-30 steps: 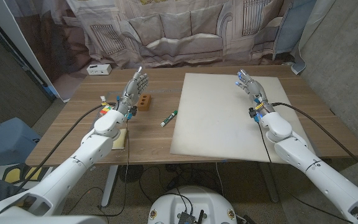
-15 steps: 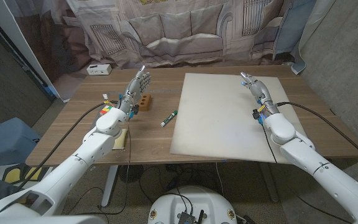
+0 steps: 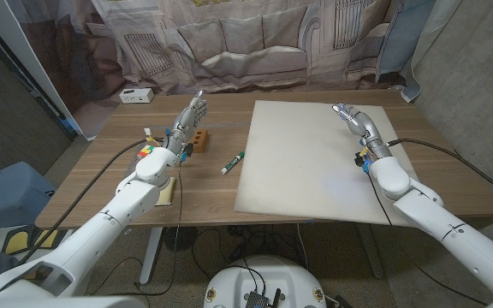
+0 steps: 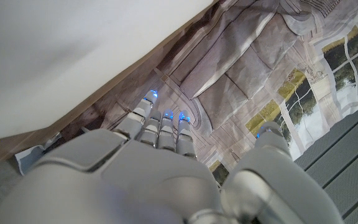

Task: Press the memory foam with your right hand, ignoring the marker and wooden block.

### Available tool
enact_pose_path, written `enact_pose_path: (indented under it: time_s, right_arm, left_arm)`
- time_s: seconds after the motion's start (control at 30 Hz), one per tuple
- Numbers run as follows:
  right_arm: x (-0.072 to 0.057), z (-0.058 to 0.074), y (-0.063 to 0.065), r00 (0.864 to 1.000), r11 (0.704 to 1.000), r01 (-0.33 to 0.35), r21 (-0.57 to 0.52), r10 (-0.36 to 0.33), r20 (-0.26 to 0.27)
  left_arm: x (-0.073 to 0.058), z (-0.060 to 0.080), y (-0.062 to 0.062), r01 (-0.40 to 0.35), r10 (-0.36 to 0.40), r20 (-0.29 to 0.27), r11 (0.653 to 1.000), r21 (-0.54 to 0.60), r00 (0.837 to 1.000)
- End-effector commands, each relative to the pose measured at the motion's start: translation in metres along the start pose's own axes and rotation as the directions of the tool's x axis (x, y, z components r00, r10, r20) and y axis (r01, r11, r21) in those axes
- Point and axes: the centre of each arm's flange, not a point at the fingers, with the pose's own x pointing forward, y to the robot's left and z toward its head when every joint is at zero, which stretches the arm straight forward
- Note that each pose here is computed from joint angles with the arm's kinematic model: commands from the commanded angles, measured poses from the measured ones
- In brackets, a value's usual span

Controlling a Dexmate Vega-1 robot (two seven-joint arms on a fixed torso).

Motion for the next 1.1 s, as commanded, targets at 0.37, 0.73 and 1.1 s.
enact_pose_path:
  time_s: [0.37,0.73,1.1]
  right_arm:
    - [-0.004,-0.008,-0.012,1.0,0.972,0.01,-0.236,-0.014,-0.019]
    - [-0.004,0.001,-0.017,1.0,0.938,-0.003,-0.346,0.0,-0.008]
    - [0.001,0.006,-0.015,0.997,0.891,-0.069,-0.449,0.054,-0.046]
  left_arm:
    - [-0.009,0.008,-0.002,0.016,-0.017,0.022,1.0,0.017,1.0]
    - [-0.024,0.016,-0.003,-0.037,0.034,0.053,0.998,0.049,0.998]
    - [-0.032,0.02,-0.002,-0.047,0.044,0.069,0.998,0.047,0.997]
